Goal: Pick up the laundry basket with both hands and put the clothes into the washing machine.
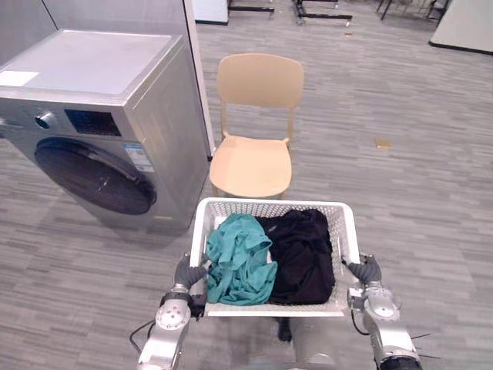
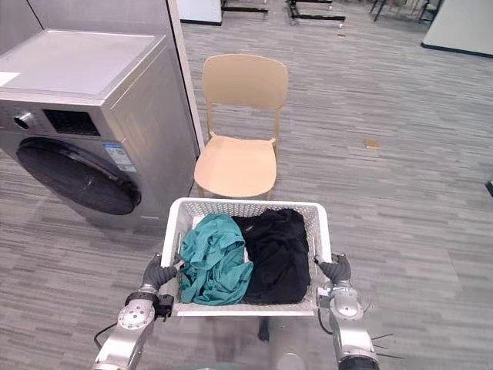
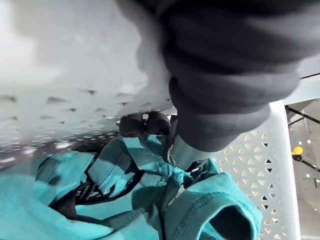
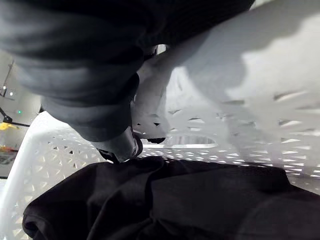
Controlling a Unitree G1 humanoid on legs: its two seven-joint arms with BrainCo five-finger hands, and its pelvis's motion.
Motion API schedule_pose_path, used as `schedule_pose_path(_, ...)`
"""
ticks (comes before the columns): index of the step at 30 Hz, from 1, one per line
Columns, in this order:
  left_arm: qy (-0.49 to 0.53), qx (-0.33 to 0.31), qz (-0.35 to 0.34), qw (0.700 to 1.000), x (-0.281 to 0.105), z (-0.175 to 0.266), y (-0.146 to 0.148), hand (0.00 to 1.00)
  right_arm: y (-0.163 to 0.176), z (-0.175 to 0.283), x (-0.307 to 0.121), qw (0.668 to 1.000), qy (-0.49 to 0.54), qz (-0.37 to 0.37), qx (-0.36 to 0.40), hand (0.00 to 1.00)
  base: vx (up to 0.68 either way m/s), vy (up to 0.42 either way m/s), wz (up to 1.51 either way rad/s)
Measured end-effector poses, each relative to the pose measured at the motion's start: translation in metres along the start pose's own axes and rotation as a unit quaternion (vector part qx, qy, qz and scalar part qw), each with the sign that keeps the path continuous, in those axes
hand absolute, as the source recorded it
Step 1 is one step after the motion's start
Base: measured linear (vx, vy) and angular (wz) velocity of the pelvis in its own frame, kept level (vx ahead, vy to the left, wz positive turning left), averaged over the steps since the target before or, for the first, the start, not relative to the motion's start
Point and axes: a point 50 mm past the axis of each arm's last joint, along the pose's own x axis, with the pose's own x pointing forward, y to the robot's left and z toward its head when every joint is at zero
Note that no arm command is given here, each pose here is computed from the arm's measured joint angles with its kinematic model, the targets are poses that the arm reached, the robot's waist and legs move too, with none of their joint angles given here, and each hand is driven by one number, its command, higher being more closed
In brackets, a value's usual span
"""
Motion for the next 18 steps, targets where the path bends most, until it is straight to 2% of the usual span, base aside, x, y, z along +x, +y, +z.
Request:
schedule_pose_path(4,0.015,-0.029,0.009,0.999,-0.003,-0.006,-0.006,1.00,-0.003,0.003,-0.003,1.000,-0.010,0.000,-0.004,1.00,0.90,-0.151,0.25)
schedule_pose_path(8,-0.003,-0.034,0.010,0.999,-0.006,0.000,-0.005,1.00,-0.006,0.021,-0.005,0.999,-0.049,-0.010,0.004,1.00,0.58,-0.055,-0.01)
schedule_pose_path(12,-0.020,-0.034,0.007,0.999,-0.004,0.006,-0.006,1.00,-0.008,0.024,-0.003,0.998,-0.054,-0.017,0.009,1.00,0.56,0.130,-0.18)
schedule_pose_path(14,-0.020,-0.036,-0.008,0.999,-0.005,0.007,-0.016,1.00,-0.020,0.017,-0.003,0.999,-0.043,-0.030,0.001,1.00,0.39,0.219,0.00)
schedule_pose_path(16,-0.015,-0.017,-0.008,1.000,0.003,0.006,-0.011,1.00,-0.014,-0.006,-0.002,0.999,0.010,-0.033,0.017,1.00,0.36,0.193,0.20)
schedule_pose_path(18,-0.001,-0.003,-0.005,1.000,0.004,-0.001,-0.005,1.00,-0.006,-0.007,-0.002,0.999,0.014,-0.027,0.028,1.00,0.29,0.071,-0.06)
